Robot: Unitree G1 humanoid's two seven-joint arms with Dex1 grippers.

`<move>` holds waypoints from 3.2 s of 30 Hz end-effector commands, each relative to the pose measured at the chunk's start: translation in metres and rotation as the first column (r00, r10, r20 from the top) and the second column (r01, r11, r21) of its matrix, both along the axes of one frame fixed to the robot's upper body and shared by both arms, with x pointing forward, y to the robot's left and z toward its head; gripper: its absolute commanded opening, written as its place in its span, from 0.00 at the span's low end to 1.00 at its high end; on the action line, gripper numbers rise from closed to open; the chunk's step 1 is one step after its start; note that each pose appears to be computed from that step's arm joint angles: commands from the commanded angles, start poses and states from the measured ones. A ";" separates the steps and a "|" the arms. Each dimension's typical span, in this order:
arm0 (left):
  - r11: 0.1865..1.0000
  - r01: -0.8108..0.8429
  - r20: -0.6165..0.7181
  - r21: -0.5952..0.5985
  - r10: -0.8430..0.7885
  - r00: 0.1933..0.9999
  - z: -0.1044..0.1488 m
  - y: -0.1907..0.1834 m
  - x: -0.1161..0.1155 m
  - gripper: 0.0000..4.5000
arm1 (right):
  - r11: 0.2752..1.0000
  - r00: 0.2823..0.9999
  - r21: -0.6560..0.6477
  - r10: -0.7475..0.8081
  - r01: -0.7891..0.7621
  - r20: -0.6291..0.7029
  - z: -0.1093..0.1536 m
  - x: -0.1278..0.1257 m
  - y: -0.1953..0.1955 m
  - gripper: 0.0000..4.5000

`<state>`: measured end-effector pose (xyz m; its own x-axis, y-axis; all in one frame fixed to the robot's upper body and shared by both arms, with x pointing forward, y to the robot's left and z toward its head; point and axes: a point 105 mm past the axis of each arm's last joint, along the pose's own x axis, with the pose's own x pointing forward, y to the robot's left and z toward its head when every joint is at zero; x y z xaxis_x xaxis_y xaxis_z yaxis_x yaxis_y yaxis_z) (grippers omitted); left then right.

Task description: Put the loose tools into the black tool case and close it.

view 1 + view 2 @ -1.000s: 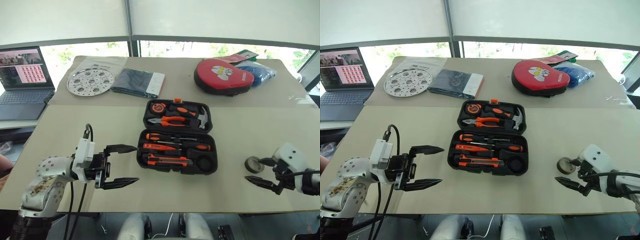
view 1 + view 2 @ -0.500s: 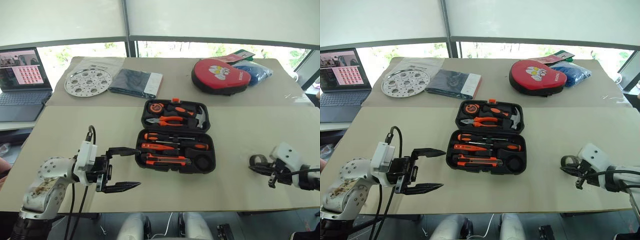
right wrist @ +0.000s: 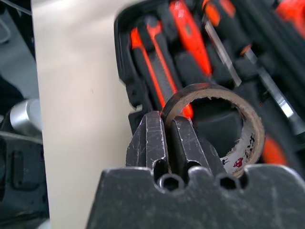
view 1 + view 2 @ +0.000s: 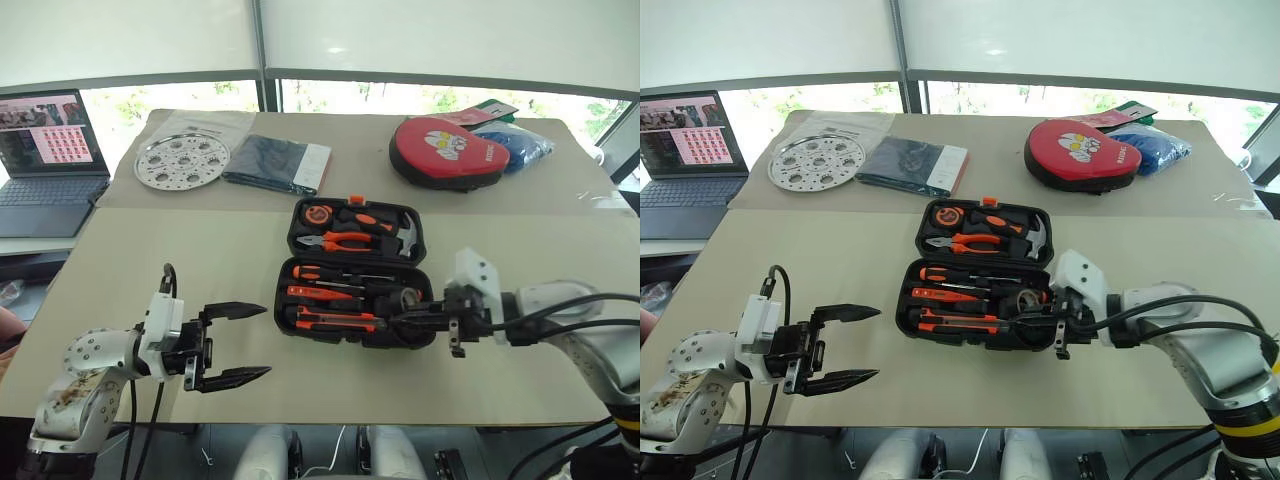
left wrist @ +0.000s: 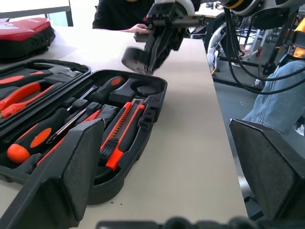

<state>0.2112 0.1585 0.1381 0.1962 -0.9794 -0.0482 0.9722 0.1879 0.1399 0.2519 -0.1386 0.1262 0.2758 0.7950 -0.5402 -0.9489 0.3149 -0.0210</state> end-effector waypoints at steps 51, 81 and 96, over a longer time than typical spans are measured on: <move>0.733 -0.653 -0.077 0.192 0.674 0.735 -0.025 0.017 0.156 0.00 | 0.924 0.825 0.060 -0.364 0.376 0.433 -0.002 0.104 -0.100 0.06; 0.826 -0.501 -0.287 0.259 0.561 0.777 -0.018 0.023 0.108 0.26 | 0.918 0.896 0.155 -0.391 0.364 0.211 0.021 0.067 -0.091 0.41; 0.743 -0.569 -0.439 0.353 0.668 0.600 0.007 -0.017 0.165 0.99 | 0.744 0.726 0.006 -0.650 0.668 -0.225 0.036 0.117 -0.064 1.00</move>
